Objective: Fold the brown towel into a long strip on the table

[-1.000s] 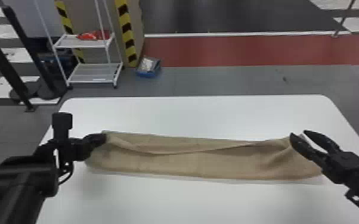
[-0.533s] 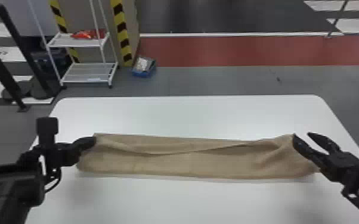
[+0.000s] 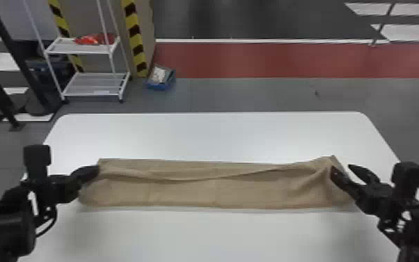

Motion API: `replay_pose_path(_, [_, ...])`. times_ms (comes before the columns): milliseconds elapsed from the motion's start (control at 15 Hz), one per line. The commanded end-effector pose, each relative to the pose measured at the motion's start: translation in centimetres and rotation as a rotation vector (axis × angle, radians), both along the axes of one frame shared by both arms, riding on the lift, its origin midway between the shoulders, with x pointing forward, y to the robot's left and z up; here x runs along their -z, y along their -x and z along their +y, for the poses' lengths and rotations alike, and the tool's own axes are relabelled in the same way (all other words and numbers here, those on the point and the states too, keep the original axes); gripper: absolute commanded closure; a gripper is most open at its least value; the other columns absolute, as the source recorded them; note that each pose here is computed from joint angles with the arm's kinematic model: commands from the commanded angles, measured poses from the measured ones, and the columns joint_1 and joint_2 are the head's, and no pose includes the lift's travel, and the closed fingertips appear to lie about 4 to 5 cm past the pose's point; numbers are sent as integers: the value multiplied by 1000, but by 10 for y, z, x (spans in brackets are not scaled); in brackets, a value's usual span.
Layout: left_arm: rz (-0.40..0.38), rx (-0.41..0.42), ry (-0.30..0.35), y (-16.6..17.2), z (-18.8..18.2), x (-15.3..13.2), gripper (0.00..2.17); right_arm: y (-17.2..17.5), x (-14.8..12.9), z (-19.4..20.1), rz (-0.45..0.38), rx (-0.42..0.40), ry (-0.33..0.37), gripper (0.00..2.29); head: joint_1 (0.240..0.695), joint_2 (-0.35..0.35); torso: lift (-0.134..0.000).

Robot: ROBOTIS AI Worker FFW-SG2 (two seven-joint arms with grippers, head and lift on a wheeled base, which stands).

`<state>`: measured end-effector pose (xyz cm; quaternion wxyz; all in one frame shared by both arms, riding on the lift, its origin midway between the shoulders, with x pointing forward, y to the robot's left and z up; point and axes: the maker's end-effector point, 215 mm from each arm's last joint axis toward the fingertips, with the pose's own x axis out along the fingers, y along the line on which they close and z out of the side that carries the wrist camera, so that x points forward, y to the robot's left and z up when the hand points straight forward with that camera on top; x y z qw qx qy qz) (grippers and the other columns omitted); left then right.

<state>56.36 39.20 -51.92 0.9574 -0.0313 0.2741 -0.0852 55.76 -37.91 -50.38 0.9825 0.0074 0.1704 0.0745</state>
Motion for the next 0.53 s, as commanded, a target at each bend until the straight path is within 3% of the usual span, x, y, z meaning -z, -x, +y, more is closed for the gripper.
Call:
replay_pose_path(0, [-1, 4, -3, 3, -1, 1, 1440, 1, 13, 1, 52, 6, -14, 569, 695, 13, -57])
replay_pose_path(67, [1, 4, -2, 4, -1, 1, 1440, 2, 21, 1, 85, 9, -13, 680, 695, 13, -57])
replay_pose_path(333, [13, 6, 3, 8, -2, 6, 1440, 2, 25, 0, 101, 15, -7, 684, 695, 11, -57])
replay_pose_path(467, [16, 7, 6, 10, -4, 8, 1440, 3, 23, -1, 97, 14, -13, 1133, 695, 11, -57])
